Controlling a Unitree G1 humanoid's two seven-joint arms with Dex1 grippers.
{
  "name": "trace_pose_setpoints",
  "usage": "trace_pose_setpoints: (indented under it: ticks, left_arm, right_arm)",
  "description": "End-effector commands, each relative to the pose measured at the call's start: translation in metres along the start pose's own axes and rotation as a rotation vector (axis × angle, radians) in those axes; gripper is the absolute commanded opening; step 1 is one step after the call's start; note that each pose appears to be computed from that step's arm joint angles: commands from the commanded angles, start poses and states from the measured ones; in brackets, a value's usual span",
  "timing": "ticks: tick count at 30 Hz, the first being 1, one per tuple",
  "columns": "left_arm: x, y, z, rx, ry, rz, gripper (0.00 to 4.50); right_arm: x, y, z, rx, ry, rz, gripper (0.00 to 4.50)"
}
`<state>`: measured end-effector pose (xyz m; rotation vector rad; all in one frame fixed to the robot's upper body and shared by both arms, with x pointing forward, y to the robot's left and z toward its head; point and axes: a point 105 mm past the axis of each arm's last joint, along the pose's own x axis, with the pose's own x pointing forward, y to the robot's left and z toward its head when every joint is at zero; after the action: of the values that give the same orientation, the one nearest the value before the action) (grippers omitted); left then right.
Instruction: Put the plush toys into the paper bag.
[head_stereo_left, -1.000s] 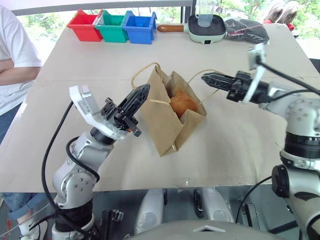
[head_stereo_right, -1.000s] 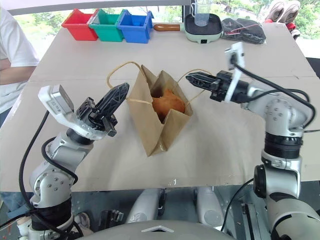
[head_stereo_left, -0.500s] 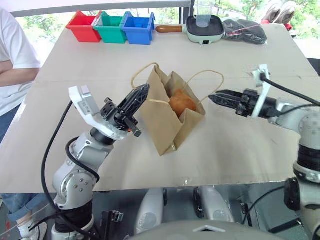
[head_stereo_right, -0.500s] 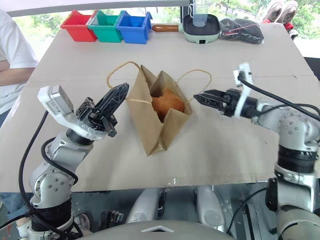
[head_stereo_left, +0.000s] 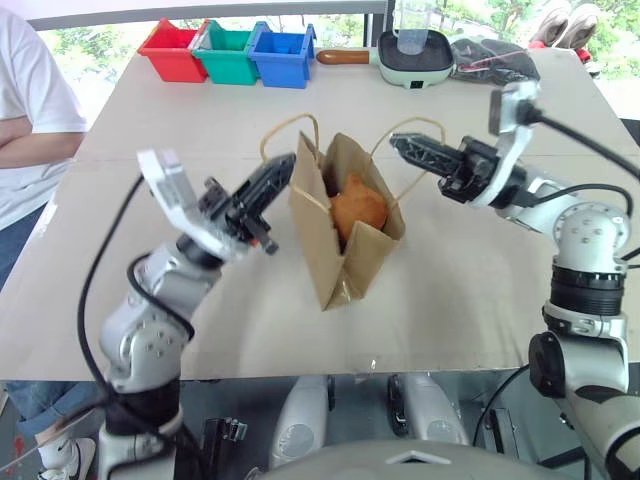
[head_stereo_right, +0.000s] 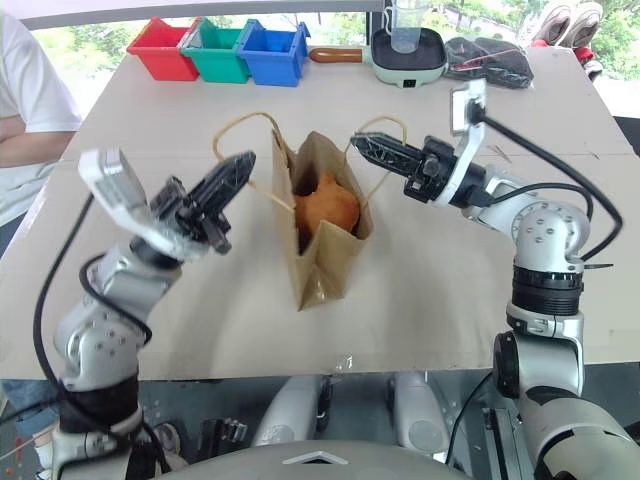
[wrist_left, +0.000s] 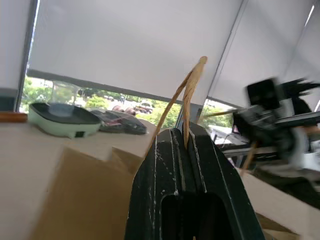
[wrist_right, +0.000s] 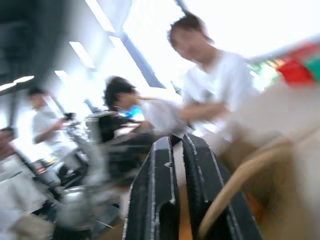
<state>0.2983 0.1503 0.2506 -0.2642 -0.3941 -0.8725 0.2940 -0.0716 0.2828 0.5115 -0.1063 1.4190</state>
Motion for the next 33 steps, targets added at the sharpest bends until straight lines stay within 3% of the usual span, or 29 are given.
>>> trace_pose_setpoints:
  ticks: [1, 5, 9, 12, 15, 18, 22, 23, 24, 25, 28, 31, 33]
  left_arm:
    - [0.018, 0.022, 0.013, 0.121, 0.040, -0.080, 0.00]
    - [0.049, 0.045, 0.002, 0.210, 0.166, -0.176, 0.00]
    - [0.073, 0.056, -0.020, 0.257, 0.249, -0.235, 0.00]
    - [0.080, 0.058, -0.038, 0.259, 0.298, -0.264, 0.00]
    - [0.074, 0.058, -0.053, 0.196, 0.346, -0.292, 0.00]
    - [0.066, 0.049, -0.038, 0.179, 0.253, -0.369, 0.00]
    - [0.050, 0.059, -0.023, 0.135, 0.229, -0.295, 1.46]
    - [0.046, 0.059, -0.020, 0.139, 0.227, -0.279, 1.61]
    - [0.042, 0.059, -0.018, 0.145, 0.227, -0.259, 2.25]
    - [0.036, 0.059, -0.016, 0.139, 0.236, -0.241, 2.25]
    - [0.007, 0.055, -0.022, 0.100, 0.325, -0.175, 3.10]
    - [-0.010, 0.035, -0.029, -0.038, 0.358, -0.182, 4.31]
    - [-0.013, 0.024, -0.033, -0.085, 0.363, -0.198, 4.49]
  right_arm:
    - [0.010, 0.032, 0.023, -0.138, -0.028, 0.047, 0.09]
    - [0.015, 0.048, 0.020, -0.239, 0.006, 0.006, 0.09]
    - [0.015, 0.031, -0.004, -0.367, 0.140, -0.143, 0.09]
    - [0.006, 0.008, -0.012, -0.408, 0.183, -0.260, 0.88]
    - [-0.002, 0.006, -0.016, -0.438, 0.228, -0.279, 2.18]
    - [-0.011, 0.012, -0.017, -0.445, 0.260, -0.271, 3.49]
    - [-0.031, 0.023, -0.015, -0.436, 0.314, -0.288, 3.56]
    - [-0.038, 0.026, -0.015, -0.432, 0.342, -0.299, 3.56]
    - [-0.045, 0.030, -0.016, -0.426, 0.369, -0.303, 3.56]
    - [-0.052, 0.035, -0.017, -0.402, 0.395, -0.304, 3.56]
    - [-0.079, 0.048, -0.022, -0.359, 0.492, -0.360, 3.56]
    - [-0.093, 0.052, -0.031, -0.353, 0.539, -0.407, 3.56]
    - [-0.091, 0.050, -0.034, -0.361, 0.515, -0.414, 3.56]
